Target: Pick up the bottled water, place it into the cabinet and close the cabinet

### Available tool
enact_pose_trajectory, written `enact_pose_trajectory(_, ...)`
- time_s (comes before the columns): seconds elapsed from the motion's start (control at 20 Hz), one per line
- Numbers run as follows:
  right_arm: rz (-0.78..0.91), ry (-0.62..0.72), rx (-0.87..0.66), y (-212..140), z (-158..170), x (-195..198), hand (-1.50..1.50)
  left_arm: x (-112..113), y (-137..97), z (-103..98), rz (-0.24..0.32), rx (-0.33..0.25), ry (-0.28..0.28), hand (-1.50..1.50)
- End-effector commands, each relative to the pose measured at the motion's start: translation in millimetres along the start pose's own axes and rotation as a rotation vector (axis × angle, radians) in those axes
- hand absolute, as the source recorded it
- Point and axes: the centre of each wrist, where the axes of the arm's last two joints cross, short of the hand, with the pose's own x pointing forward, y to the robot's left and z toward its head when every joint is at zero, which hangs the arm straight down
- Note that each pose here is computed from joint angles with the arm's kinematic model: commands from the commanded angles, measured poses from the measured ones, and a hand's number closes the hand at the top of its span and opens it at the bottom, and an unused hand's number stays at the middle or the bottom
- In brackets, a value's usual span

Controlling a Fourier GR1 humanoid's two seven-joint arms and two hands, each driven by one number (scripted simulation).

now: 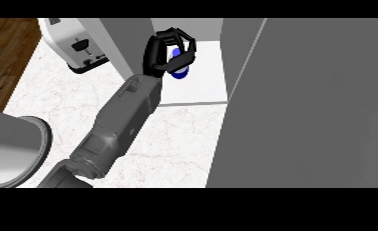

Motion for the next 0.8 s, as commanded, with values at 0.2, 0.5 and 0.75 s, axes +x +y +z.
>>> enact_pose_trajectory(0.2,0.062,-0.033,-0.034,0,8,11,-1.5,-21,13,40,0.236,-0.099,0.042,1.5)
enact_pose_trajectory(0.5,0.079,-0.024,-0.023,-11,6,17,-1.5,-9,6,65,0.316,-0.068,0.027,1.5)
enact_pose_trajectory(0.75,0.097,-0.015,-0.011,-11,7,12,-1.5,5,28,92,0.347,-0.08,0.036,1.5)
